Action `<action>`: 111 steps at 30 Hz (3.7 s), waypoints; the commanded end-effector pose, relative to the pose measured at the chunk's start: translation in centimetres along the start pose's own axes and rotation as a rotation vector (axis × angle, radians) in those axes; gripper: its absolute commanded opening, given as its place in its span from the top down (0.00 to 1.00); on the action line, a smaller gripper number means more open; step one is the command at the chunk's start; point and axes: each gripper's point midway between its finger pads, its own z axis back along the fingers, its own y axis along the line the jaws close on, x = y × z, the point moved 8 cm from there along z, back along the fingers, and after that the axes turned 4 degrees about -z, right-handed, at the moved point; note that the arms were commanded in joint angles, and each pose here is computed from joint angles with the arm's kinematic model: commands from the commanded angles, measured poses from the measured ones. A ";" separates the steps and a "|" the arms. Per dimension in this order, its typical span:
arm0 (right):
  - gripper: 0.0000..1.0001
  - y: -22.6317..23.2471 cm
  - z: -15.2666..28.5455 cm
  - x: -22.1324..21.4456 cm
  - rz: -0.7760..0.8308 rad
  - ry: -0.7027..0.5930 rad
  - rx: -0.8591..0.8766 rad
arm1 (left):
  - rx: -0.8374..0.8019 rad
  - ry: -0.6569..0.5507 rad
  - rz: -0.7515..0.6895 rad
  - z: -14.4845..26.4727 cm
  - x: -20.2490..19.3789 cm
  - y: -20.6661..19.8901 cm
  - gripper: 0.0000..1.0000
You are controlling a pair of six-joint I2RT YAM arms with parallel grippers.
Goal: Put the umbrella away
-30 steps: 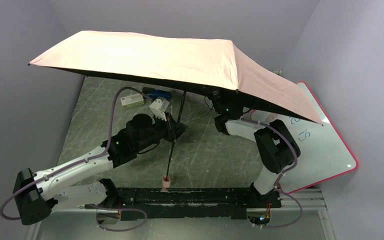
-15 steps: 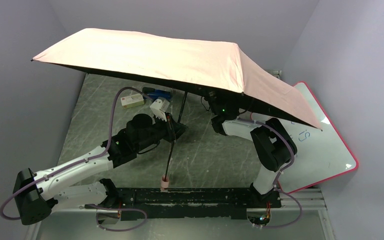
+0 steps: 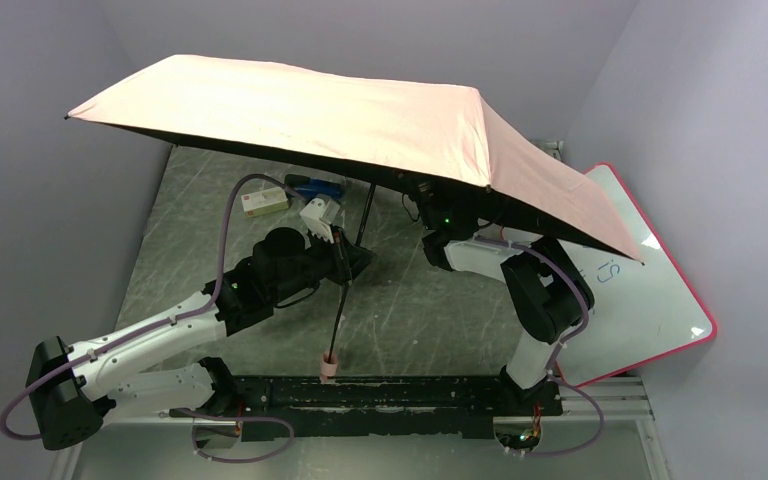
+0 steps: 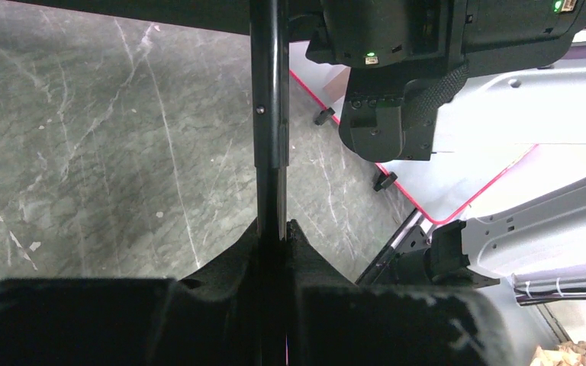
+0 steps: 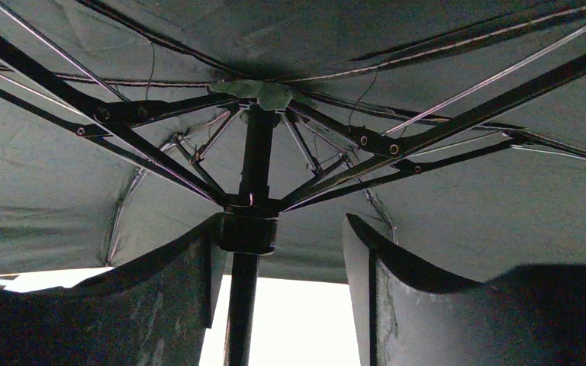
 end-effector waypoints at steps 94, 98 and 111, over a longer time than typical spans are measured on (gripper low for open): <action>1.00 1.0 12.2 -5.8 0.425 0.232 -0.356 | 0.049 0.055 -0.108 -1.1 0.9 1.5 0.95; 1.00 0.7 13.8 -5.4 0.414 0.224 -0.401 | 0.049 0.027 -0.107 -1.5 1.7 1.3 0.95; 1.00 2.6 12.7 -3.4 0.439 0.101 -0.414 | 0.019 0.088 -0.139 -1.1 0.0 1.8 0.84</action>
